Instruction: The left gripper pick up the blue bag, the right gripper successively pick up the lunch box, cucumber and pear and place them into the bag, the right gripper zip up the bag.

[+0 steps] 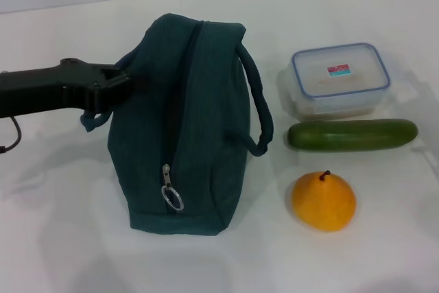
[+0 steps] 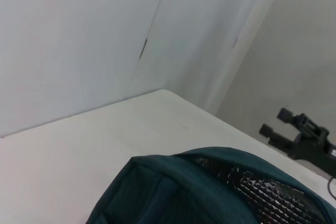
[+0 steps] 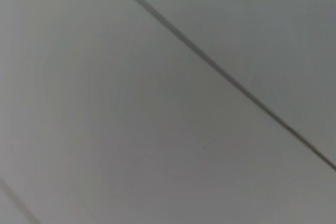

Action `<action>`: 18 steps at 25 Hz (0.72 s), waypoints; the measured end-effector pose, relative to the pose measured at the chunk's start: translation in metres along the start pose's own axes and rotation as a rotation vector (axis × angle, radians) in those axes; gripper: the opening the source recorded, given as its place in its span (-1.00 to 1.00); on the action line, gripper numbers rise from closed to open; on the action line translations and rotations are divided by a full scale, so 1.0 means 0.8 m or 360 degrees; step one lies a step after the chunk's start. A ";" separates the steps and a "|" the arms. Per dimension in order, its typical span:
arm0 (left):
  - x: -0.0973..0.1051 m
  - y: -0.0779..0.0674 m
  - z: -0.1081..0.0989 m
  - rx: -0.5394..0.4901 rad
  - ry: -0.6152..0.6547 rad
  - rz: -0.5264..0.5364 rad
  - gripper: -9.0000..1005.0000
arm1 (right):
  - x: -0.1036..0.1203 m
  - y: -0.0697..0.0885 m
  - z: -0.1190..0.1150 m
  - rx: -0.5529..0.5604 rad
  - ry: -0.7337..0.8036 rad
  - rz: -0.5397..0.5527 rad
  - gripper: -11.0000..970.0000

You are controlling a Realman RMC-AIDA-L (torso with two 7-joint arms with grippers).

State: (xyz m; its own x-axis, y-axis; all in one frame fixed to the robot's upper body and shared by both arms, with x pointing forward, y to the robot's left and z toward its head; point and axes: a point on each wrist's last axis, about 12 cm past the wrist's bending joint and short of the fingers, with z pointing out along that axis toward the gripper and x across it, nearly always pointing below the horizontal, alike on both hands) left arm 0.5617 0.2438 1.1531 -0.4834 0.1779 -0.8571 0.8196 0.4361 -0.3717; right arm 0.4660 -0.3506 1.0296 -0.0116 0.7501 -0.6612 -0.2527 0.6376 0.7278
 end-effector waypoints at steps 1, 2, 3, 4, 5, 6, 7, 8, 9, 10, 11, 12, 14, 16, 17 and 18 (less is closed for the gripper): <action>0.000 0.000 0.000 0.0000 0.0000 0.0000 -0.87 | 0.000 -0.003 0.001 0.0034 0.0004 0.0039 0.64; 0.000 0.000 0.000 0.0000 0.0000 0.0000 -0.87 | 0.000 -0.008 0.002 0.0079 0.0019 0.0100 0.64; 0.000 0.000 0.001 0.0001 0.0003 0.0002 -0.87 | 0.000 -0.010 0.004 0.0102 0.0029 0.0132 0.64; 0.001 -0.001 0.002 0.0003 0.0007 0.0002 -0.87 | 0.000 -0.012 0.005 0.0120 0.0043 0.0160 0.63; 0.001 -0.001 0.002 0.0002 0.0006 0.0002 -0.87 | 0.000 -0.014 0.007 0.0135 0.0061 0.0183 0.63; 0.001 -0.001 0.002 0.0002 0.0006 0.0002 -0.87 | 0.001 -0.015 0.009 0.0145 0.0078 0.0197 0.63; 0.001 -0.001 0.002 0.0001 0.0006 0.0001 -0.87 | 0.002 -0.016 0.011 0.0152 0.0086 0.0206 0.63; 0.001 -0.001 0.002 0.0000 0.0006 0.0001 -0.87 | 0.003 -0.016 0.013 0.0160 0.0097 0.0216 0.63; 0.001 0.000 0.002 0.0000 0.0006 0.0001 -0.87 | 0.006 -0.016 0.016 0.0170 0.0113 0.0234 0.63; 0.001 0.000 0.002 0.0000 0.0006 0.0001 -0.87 | 0.008 -0.016 0.018 0.0176 0.0130 0.0250 0.63; 0.001 0.000 0.002 -0.0001 0.0006 0.0001 -0.87 | 0.011 -0.016 0.020 0.0180 0.0148 0.0264 0.63; 0.001 0.000 0.002 -0.0001 0.0007 0.0002 -0.87 | 0.014 -0.015 0.023 0.0178 0.0173 0.0278 0.63; 0.001 0.000 0.002 -0.0001 0.0007 0.0008 -0.87 | 0.021 -0.012 0.027 0.0177 0.0211 0.0308 0.63; 0.001 0.000 0.002 -0.0001 0.0007 0.0017 -0.87 | 0.030 -0.009 0.030 0.0179 0.0234 0.0345 0.63; 0.001 0.000 0.002 -0.0001 0.0007 0.0018 -0.87 | 0.032 -0.008 0.032 0.0182 0.0242 0.0357 0.63; 0.001 -0.001 0.002 0.0000 0.0007 0.0021 -0.87 | 0.035 -0.007 0.034 0.0187 0.0250 0.0367 0.63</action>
State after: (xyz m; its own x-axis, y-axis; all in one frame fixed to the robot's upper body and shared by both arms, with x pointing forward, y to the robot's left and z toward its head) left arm 0.5613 0.2425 1.1519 -0.4741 0.1877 -0.8602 0.8258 0.4338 -0.3604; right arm 0.4931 -0.3285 1.0120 -0.2077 0.8471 -0.4893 -0.1122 0.4762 0.8721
